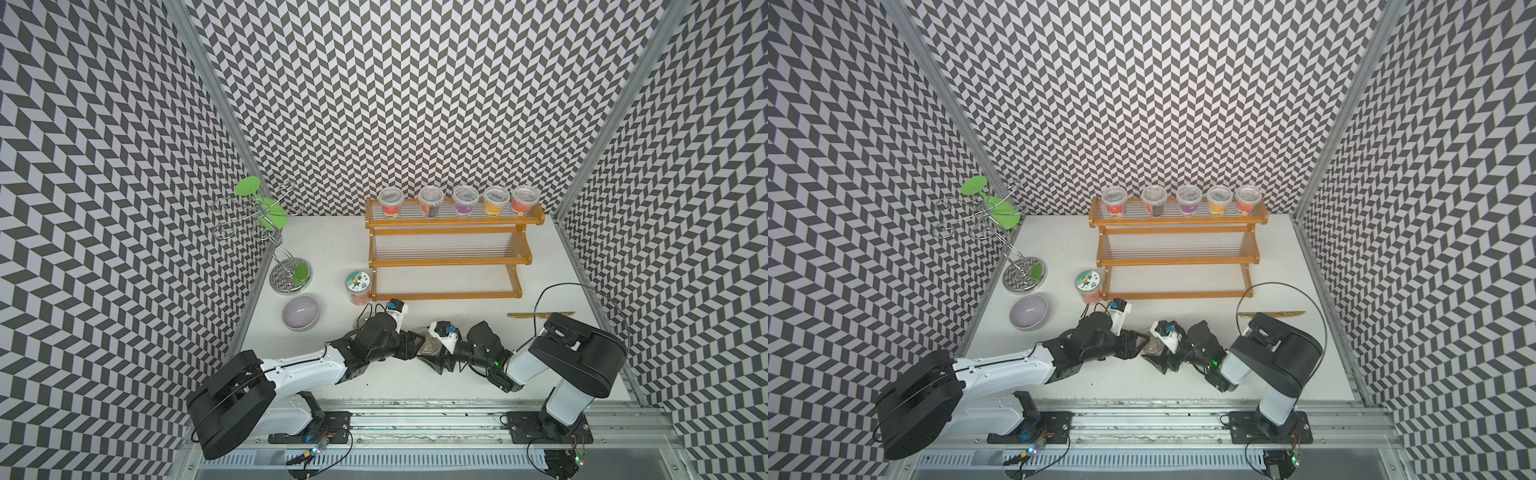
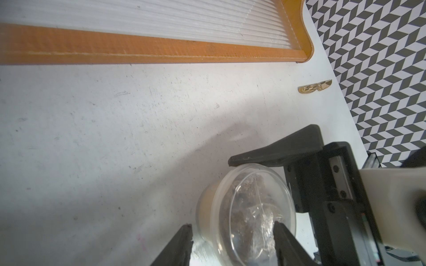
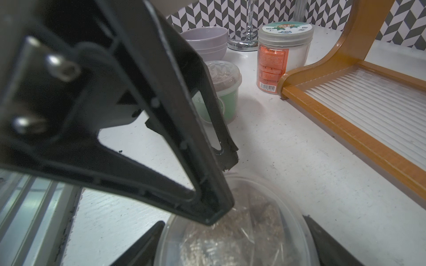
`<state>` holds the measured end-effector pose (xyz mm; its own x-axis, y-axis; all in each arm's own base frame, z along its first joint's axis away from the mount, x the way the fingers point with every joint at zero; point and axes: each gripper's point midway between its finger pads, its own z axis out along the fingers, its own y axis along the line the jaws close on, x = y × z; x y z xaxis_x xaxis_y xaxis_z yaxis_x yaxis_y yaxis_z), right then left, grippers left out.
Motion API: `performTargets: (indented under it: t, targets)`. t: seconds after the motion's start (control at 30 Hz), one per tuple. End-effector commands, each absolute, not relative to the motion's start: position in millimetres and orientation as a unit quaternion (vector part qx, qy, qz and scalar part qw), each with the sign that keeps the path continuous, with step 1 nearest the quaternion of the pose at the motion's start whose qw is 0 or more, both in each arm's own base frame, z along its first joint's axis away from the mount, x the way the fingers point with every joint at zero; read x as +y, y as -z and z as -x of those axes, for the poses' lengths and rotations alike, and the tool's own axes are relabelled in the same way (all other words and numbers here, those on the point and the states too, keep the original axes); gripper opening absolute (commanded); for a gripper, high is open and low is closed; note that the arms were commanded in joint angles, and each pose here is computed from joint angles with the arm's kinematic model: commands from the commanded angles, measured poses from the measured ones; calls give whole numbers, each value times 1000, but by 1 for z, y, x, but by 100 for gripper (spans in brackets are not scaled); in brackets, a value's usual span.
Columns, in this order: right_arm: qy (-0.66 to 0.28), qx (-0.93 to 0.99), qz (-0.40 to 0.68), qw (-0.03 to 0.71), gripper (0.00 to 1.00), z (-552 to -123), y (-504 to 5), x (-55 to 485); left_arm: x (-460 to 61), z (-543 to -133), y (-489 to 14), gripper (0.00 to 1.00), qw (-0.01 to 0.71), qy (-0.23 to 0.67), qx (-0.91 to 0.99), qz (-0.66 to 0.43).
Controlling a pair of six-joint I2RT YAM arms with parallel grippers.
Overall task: Place the seed container on the shelf
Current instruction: Pick up the seed jar at the center of the board.
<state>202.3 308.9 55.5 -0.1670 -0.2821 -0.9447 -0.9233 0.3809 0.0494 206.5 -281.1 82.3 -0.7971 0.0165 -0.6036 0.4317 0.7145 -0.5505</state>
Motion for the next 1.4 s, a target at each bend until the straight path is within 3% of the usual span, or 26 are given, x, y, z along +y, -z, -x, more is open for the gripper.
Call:
performTargets:
  t: [0.0,0.8,1.37]
  targets:
    - [-346,673,439,483,88,-206,-64,313,-281,-210,-90,60,303,357,875,-126]
    - [-332,684,417,499,85,-218,-85,310,-266,-215,-114,62,346,354,863,-102]
    - [-308,746,343,481,85,-254,-92,314,-242,-224,-121,63,378,340,858,-65]
